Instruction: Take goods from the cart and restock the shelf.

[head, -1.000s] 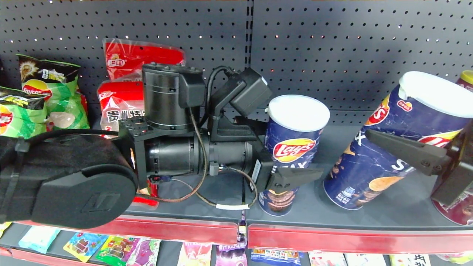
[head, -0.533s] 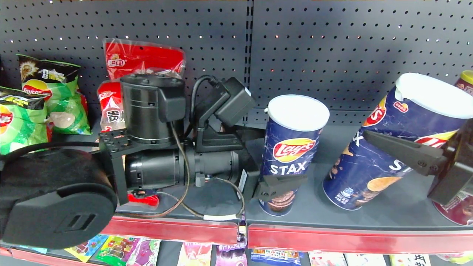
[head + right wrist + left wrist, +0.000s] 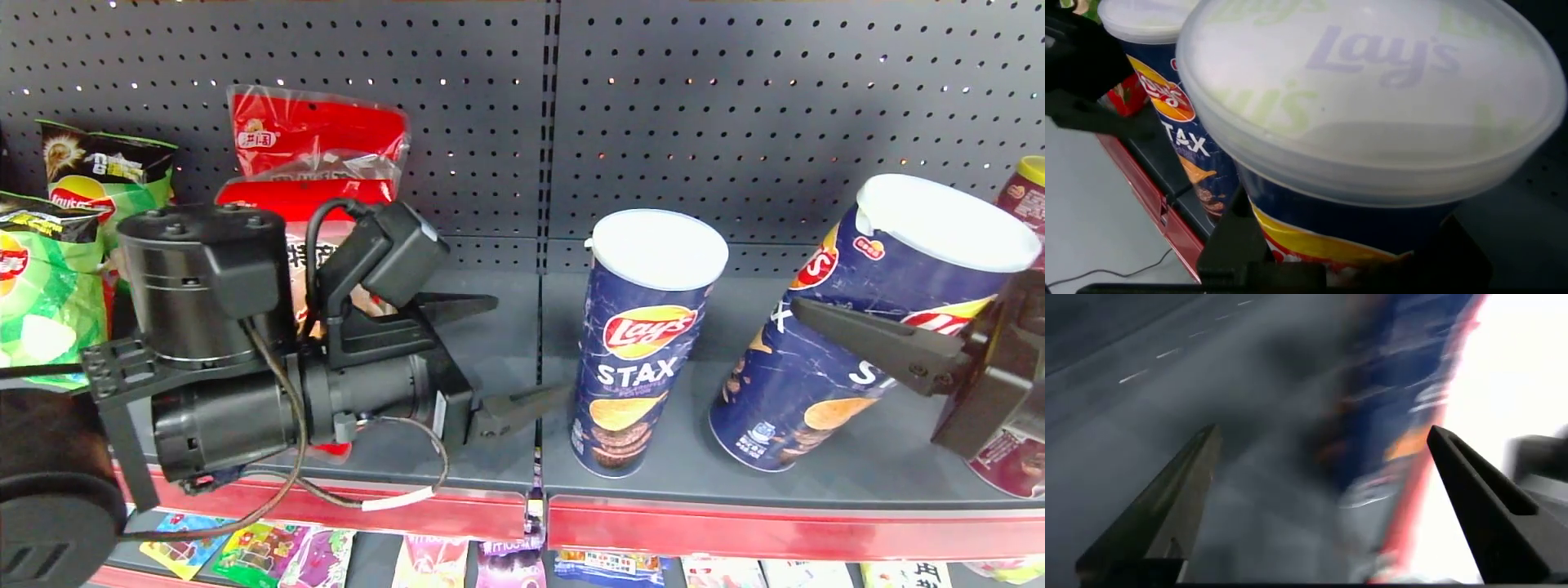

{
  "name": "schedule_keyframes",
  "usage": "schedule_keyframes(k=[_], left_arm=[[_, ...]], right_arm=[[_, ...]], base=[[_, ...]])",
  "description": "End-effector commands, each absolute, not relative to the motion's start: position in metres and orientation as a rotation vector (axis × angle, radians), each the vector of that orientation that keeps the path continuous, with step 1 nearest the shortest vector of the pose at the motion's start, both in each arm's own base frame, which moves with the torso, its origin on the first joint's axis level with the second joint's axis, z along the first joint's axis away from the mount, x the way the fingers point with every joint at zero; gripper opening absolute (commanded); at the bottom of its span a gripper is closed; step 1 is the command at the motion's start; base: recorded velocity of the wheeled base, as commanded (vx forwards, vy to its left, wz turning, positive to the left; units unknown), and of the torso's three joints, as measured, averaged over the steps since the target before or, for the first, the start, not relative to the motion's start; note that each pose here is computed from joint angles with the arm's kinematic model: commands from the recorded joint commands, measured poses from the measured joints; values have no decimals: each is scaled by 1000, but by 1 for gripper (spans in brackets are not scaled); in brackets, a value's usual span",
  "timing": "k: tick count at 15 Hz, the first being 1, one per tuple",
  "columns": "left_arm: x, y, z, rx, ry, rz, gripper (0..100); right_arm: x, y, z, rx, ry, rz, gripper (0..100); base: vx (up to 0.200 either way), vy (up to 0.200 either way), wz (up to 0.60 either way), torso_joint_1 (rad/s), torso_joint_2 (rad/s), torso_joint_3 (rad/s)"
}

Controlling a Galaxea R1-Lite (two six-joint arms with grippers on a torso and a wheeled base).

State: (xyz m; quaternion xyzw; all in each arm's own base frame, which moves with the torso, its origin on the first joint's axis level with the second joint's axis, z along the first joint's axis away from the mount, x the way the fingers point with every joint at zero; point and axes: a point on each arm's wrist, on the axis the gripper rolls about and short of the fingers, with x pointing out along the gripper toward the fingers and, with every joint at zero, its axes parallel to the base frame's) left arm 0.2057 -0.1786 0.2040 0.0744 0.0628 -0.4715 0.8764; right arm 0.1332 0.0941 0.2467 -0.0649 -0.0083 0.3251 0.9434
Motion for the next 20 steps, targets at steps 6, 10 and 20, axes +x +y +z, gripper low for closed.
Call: schedule_keyframes(k=[6,10,20], left_arm=[[190,-157,209,135,37,-715,100],[185,-151,205,174,24,-653,100],[188,-151,203,215,30,-581,100]], right_arm=[[135,94,253,-127,-33,629,0],[135,91,253,-126,-36,587,0],[136,91,250,-130,-23,595,0]], base=[[0,0,0,0,0,0],[0,0,0,0,0,0],[-60,0,0,2,1,1]])
